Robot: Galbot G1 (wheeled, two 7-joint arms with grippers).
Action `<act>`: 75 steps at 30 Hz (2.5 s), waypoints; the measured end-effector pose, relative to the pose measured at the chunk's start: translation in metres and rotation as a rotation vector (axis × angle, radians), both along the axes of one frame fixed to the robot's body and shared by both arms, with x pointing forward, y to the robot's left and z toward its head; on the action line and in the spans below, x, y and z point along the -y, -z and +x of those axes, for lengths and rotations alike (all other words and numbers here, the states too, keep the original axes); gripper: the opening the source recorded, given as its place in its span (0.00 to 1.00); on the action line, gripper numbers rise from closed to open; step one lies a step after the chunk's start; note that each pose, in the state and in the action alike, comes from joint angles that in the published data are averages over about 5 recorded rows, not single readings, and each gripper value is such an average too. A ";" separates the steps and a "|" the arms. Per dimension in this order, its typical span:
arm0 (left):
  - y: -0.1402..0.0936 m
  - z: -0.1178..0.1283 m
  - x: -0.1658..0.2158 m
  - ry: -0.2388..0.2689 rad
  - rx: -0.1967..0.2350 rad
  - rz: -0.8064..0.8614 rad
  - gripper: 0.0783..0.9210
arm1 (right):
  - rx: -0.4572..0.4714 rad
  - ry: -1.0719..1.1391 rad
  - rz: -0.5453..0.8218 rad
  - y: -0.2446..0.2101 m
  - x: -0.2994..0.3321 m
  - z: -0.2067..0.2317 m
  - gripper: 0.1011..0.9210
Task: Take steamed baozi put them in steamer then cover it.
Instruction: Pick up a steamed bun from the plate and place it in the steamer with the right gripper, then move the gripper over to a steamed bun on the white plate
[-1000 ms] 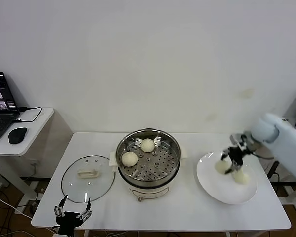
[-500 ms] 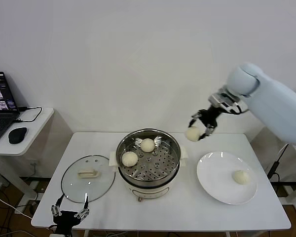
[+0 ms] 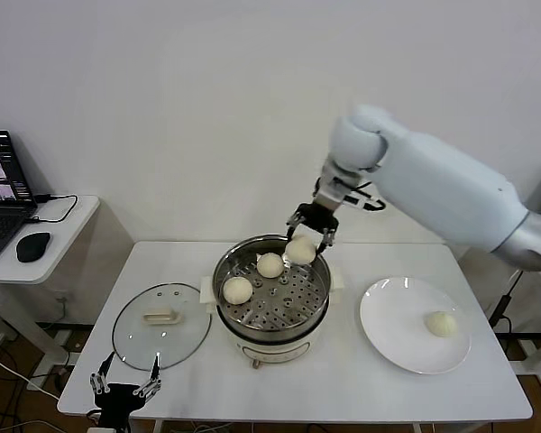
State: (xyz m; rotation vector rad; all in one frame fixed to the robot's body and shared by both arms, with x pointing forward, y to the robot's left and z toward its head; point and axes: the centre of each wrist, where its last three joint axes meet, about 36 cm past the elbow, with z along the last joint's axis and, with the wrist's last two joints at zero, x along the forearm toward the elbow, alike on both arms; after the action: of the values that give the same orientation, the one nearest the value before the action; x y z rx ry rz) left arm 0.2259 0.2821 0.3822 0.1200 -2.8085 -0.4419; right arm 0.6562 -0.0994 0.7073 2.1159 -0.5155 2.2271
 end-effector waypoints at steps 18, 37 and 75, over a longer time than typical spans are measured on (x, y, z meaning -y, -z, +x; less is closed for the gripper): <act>0.003 0.006 0.000 -0.006 0.011 -0.017 0.88 | 0.037 -0.221 -0.095 0.069 -0.062 -0.033 0.64; 0.005 0.009 0.000 -0.006 0.012 -0.022 0.88 | -0.002 -0.285 -0.098 0.112 -0.085 -0.052 0.64; 0.001 0.014 0.004 0.041 0.012 -0.025 0.88 | 0.004 0.515 0.160 -0.002 0.081 -0.007 0.88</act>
State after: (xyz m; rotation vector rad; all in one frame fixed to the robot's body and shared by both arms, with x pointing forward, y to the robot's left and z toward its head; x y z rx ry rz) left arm 0.2398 0.2782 0.3811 0.0607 -2.8312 -0.4170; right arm 0.6490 -0.1809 0.7096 1.7681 -1.1231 1.9468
